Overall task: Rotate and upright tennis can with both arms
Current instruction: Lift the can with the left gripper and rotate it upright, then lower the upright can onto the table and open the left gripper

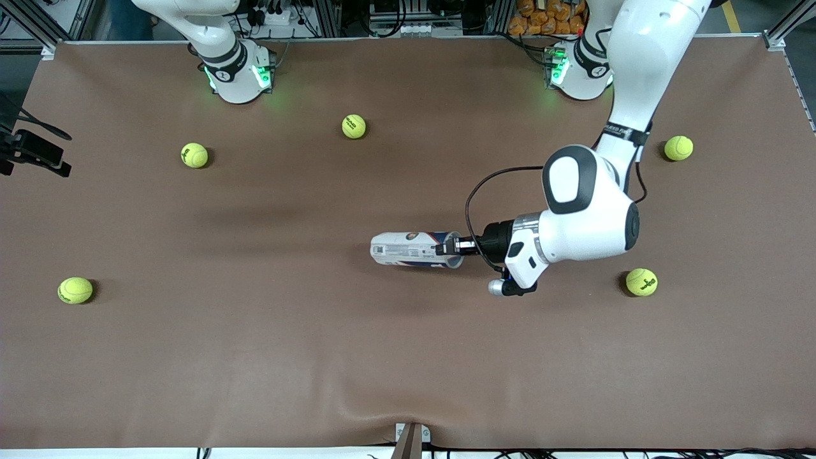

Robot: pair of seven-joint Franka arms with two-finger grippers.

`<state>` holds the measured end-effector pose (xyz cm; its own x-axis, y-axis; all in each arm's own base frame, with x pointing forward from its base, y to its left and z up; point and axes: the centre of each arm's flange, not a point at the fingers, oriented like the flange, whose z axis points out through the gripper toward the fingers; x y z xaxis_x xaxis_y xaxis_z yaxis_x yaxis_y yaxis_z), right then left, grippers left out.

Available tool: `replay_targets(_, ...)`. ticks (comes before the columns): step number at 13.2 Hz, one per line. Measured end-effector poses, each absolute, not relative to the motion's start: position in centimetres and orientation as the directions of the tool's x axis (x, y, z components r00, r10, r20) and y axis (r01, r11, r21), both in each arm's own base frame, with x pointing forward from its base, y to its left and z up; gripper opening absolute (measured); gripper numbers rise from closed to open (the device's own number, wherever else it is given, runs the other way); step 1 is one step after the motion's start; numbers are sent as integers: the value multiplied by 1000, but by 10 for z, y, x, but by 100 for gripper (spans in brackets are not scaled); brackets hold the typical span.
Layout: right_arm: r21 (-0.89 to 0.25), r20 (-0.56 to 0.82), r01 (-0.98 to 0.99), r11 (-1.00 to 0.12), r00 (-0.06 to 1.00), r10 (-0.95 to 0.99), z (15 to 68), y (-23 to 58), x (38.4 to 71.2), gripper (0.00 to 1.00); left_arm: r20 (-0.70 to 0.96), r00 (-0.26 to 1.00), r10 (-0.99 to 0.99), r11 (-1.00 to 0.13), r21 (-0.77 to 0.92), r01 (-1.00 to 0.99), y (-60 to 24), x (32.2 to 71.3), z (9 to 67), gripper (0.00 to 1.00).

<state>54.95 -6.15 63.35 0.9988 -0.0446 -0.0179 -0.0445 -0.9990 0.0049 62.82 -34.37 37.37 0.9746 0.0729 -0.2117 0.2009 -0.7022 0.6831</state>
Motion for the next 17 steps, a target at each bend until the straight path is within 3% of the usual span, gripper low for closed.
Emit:
replay_targets(4,5,-17,-44,-999,999,-44,634,-61,550,100,-128,990,55,-850,514,114,-372,618,397,5)
replay_targets(8,5,-17,-44,-999,999,-44,634,-61,550,100,8,1000,-19,-954,299,-21,-423,579,428,5)
replay_targets(13,5,-17,-43,-999,999,-44,634,-61,550,100,96,981,-171,-978,108,-181,-492,519,414,5)
replay_targets(17,5,-17,-43,-999,999,-43,634,-61,550,100,97,960,-264,-963,22,-267,-521,492,381,5)
